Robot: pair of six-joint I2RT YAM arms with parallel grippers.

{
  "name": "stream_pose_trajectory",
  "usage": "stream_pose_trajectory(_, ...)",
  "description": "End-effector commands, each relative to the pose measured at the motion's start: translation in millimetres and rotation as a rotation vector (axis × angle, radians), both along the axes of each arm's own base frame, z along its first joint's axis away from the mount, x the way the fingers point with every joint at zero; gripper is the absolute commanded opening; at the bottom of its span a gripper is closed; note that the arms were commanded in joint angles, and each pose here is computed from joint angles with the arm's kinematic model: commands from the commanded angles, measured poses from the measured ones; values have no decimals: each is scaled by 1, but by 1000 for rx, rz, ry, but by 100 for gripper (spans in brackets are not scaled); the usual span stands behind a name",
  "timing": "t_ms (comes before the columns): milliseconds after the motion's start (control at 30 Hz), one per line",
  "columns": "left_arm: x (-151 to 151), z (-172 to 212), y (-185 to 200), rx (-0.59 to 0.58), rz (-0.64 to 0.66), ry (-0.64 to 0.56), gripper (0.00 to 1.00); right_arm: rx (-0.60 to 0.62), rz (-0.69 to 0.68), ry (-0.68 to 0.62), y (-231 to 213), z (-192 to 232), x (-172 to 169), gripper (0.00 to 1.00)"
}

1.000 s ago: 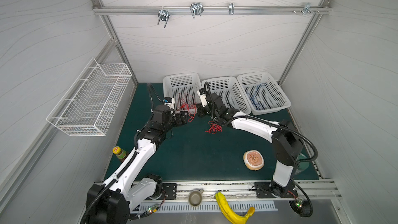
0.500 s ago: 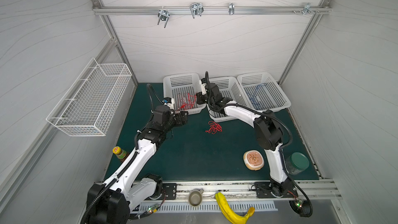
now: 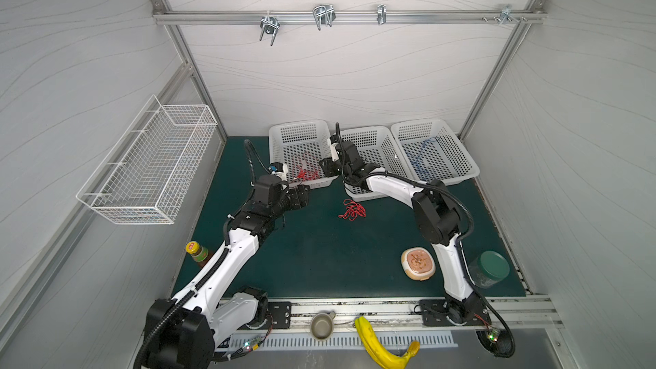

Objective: Untangle the cables
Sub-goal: 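Grasp the tangled red wire bundle on the table with the right gripper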

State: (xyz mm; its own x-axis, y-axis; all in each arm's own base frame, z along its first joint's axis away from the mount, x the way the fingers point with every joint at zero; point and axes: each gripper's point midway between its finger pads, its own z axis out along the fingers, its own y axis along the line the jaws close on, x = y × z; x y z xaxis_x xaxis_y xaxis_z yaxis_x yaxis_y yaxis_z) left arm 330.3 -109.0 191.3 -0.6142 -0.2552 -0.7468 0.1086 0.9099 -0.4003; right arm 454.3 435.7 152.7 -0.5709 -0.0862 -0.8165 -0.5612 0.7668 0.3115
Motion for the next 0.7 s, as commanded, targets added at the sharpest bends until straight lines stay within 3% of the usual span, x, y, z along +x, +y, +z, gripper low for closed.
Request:
stream_pose_trajectory(0, 4, 10, -7, -4, -36, -43, 84, 57, 51, -75, -3, 56, -17, 46)
stream_pose_trajectory(300, -13, 11, -34, 9, -165, -97, 83, 56, 48, -82, -52, 78, -85, 51)
stream_pose_trajectory(467, -18, -1, -62, 50, -231, -94, 84, -47, -43, -79, -97, 54, -130, 54)
stream_pose_trajectory(667, -19, -16, -85, 87, -242, -120, 83, -109, -142, 18, -148, 4, -173, 53)
